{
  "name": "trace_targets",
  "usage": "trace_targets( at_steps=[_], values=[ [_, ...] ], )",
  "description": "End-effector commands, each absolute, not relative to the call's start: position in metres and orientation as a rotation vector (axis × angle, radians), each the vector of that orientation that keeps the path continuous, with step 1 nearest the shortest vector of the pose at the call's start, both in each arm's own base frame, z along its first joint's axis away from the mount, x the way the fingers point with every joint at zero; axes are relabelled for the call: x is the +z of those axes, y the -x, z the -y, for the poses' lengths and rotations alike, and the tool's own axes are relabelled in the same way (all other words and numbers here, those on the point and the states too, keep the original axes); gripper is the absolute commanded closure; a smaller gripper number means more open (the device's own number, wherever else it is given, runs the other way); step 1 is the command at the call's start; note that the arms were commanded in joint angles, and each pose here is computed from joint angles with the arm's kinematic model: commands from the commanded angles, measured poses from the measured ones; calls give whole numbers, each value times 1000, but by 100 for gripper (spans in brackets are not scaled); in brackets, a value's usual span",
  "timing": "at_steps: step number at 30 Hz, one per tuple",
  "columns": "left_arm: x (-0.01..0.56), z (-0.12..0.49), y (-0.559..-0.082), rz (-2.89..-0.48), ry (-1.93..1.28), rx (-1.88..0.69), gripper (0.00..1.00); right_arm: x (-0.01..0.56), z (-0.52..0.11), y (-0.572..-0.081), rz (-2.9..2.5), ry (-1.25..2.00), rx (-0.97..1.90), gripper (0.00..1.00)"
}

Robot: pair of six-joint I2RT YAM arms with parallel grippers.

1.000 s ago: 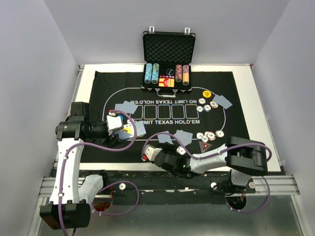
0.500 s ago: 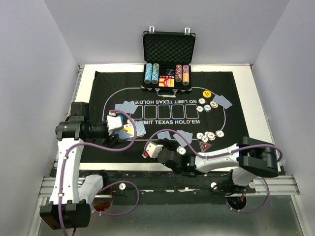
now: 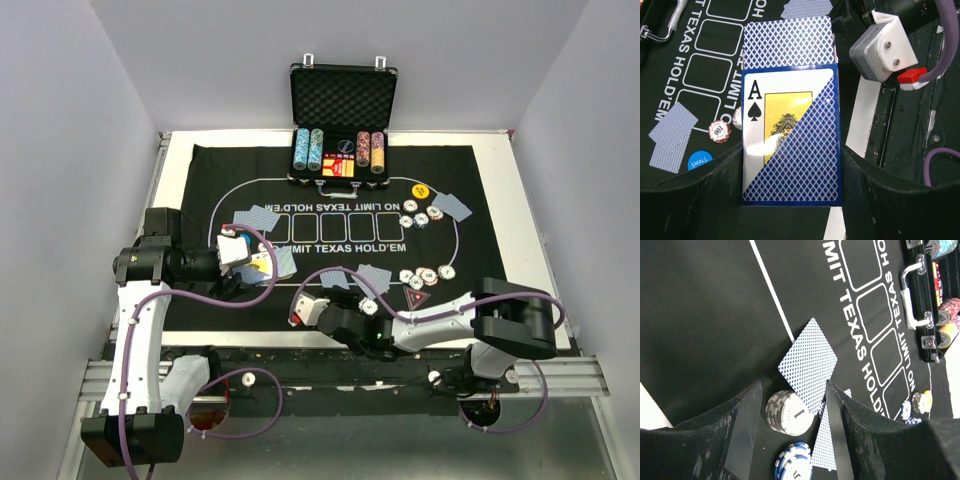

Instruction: Distribute texas hold em gaming equipment

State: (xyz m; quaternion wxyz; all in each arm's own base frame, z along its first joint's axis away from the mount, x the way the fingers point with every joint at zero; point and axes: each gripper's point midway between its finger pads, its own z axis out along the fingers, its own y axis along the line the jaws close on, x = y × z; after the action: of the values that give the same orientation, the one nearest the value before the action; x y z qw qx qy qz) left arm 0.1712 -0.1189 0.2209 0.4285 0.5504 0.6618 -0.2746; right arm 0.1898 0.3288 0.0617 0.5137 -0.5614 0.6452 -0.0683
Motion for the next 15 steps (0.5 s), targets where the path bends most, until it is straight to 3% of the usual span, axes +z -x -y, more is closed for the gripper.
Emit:
trace_targets(
  at_steps=[1,15],
  values=[
    [226,123,-170,-1600,-1382,-692,55,45,-325,-189,-1553,1413,-193,39],
    [225,123,-170,-1605,-1379,-693,55,41,-324,-207,-1468,1383,-360,48]
  ],
)
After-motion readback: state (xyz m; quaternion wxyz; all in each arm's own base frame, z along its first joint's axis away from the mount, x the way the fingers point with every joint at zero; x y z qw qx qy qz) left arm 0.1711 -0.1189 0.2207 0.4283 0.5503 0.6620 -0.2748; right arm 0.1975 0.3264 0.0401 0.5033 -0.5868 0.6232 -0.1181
